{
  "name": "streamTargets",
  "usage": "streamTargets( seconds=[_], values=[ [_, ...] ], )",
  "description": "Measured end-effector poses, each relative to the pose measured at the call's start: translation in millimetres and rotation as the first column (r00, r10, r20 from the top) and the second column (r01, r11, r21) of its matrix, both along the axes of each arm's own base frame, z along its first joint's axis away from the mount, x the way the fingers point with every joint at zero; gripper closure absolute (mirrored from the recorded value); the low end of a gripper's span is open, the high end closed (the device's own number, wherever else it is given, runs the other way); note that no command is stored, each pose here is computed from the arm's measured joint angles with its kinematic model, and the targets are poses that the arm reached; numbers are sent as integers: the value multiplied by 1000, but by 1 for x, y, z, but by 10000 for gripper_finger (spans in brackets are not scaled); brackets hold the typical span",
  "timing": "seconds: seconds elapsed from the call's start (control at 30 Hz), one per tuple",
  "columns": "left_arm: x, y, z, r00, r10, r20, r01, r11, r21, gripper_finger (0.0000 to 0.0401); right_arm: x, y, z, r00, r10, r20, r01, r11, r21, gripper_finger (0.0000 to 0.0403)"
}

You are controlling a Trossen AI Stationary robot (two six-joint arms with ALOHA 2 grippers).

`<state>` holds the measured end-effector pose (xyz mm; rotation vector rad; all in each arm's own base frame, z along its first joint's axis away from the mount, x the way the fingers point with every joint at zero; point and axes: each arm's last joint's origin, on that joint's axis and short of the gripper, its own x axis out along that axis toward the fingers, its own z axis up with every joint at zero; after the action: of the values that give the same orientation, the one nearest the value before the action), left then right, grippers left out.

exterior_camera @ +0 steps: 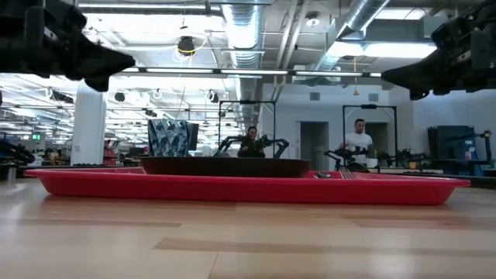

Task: Pick and place plate/cup/fork/spoon on tray
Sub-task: Return to Home Position

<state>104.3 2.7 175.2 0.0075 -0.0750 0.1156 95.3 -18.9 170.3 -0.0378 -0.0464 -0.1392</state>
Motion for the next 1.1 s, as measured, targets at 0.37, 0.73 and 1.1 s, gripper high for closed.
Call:
streamTargets(
  seconds=[0.37,0.73,1.1],
  values=[
    [-9,16,-5,994,104,-30,-104,994,-12,358,-1,-4,-3,994,-106,-25,106,994,1,390],
    [-8,29,-12,975,202,-94,-210,974,-85,358,-1,-10,-5,984,-168,-53,166,985,-41,382],
    [-5,30,-16,968,203,-148,-223,966,-130,358,-1,-11,-5,983,-173,-62,166,981,-96,379]
  ],
)
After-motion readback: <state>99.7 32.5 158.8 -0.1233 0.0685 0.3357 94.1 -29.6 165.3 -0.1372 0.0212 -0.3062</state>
